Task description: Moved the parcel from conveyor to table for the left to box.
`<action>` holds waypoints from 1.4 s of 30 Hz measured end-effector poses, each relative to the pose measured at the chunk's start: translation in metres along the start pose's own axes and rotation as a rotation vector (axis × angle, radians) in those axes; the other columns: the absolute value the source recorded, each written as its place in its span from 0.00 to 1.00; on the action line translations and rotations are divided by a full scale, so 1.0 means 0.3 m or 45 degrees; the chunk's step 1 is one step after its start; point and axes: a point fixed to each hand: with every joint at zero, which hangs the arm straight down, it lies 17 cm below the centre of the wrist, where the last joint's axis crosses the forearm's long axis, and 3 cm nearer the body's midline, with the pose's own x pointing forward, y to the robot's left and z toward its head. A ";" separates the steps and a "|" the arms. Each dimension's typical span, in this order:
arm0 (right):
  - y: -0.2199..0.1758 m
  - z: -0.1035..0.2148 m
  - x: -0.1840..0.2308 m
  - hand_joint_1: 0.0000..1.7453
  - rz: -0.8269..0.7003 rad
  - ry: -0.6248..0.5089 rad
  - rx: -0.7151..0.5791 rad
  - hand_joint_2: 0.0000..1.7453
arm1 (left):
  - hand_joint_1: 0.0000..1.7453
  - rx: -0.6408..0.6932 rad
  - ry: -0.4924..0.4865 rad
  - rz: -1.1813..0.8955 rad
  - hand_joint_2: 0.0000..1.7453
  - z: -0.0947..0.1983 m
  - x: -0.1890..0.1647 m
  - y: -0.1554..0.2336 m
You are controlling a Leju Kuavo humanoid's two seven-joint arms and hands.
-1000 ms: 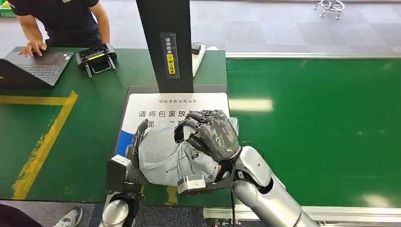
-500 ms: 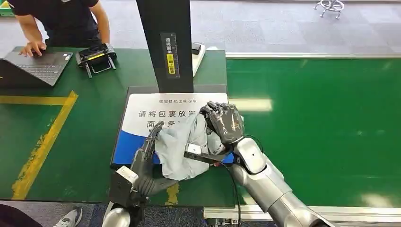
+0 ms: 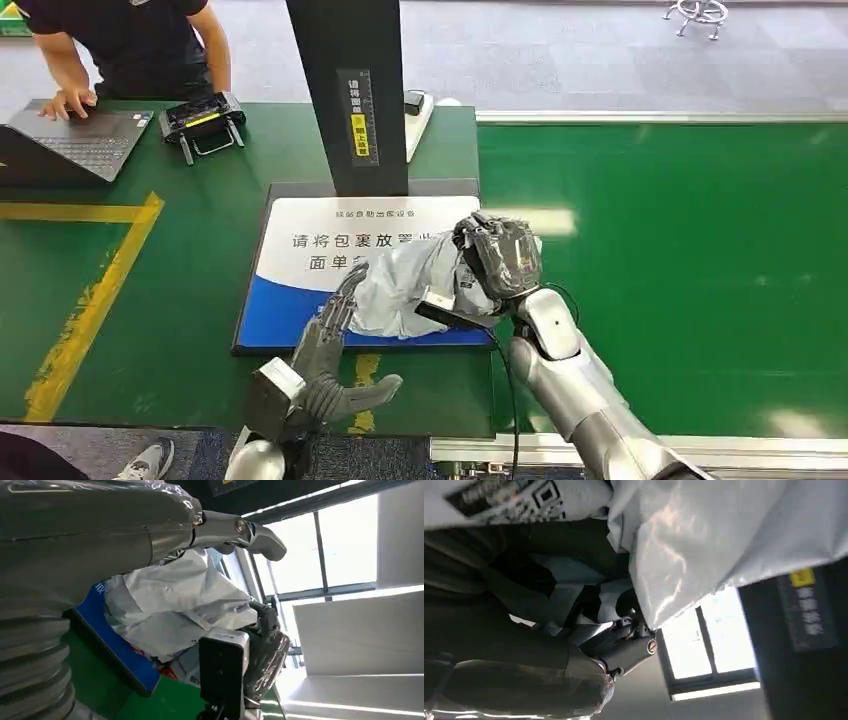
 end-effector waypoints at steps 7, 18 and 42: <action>-0.084 -0.085 0.236 1.00 -0.285 -0.129 -0.095 1.00 | 0.00 0.007 -0.020 0.012 1.00 -0.016 0.001 0.003; -0.142 -0.120 0.380 1.00 -0.300 -0.158 -0.175 1.00 | 0.00 -0.035 -0.021 0.053 1.00 -0.027 -0.015 -0.024; 0.031 -0.094 0.422 0.00 -0.510 -0.135 -0.068 1.00 | 0.00 -0.084 0.023 0.058 1.00 -0.001 -0.055 -0.070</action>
